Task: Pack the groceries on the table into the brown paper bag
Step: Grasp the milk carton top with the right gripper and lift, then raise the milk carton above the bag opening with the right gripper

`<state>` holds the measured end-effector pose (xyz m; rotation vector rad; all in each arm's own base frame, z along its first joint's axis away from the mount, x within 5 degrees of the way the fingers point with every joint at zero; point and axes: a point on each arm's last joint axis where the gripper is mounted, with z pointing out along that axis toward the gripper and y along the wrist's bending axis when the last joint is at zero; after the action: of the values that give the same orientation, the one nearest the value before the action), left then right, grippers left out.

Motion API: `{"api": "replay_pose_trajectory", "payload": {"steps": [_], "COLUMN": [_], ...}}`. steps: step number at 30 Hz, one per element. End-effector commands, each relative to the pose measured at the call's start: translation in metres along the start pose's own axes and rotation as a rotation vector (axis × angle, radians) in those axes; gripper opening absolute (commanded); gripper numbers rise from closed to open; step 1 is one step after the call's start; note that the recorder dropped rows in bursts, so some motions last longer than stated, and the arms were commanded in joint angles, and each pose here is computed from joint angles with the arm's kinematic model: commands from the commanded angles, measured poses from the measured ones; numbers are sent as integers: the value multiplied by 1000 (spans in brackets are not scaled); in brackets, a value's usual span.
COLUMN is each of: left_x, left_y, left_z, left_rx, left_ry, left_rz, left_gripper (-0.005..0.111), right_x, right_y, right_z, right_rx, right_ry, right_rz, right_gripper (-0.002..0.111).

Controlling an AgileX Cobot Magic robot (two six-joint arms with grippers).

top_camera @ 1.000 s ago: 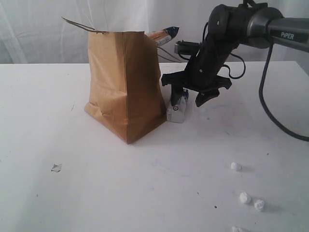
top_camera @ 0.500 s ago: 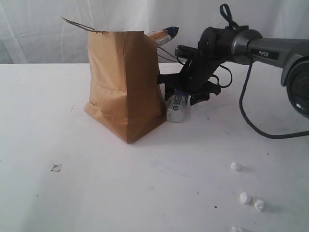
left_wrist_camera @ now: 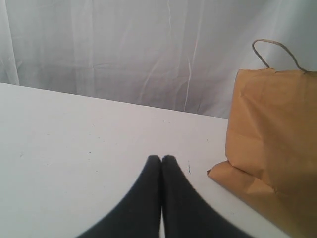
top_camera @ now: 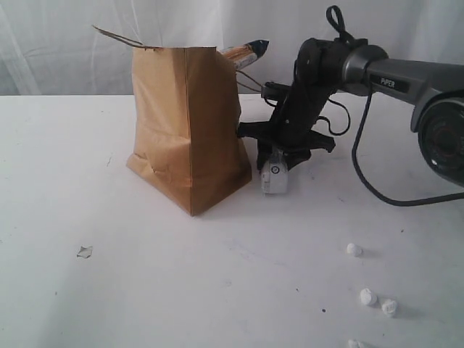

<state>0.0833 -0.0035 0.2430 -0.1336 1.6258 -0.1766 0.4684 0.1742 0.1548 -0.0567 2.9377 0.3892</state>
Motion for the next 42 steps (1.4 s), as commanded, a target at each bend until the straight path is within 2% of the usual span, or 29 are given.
{"api": "replay_pose_trajectory", "payload": {"steps": [1,10,15,19,30,42], "left_x": [1,1,1,1,1,1], "left_y": [-1,-1,0,0,0,-1], "left_z": [-1,-1,-1,-1,-1,-1], "left_rx": [12,10,6,6,6,7], "left_ry": [1,1,0,0,1,1], "left_rz": [14,14,14,14,16,19], "left_gripper": [0,0,0,0,0,0], "right_x": [-5,-5,-5,-10,-19,-18], "right_y": [11,38,61,76,86,116], "right_z": [-52,-154,-191,-205,-196,-174], "right_rx": [-25,-149,-396,-599,-708,-641], "right_ry": [-72,-299,-443,-548,-596,-856], "right_rz": [-65,-105,-108,-93,-33,-13], "right_gripper": [10,10,10,10,8,0]}}
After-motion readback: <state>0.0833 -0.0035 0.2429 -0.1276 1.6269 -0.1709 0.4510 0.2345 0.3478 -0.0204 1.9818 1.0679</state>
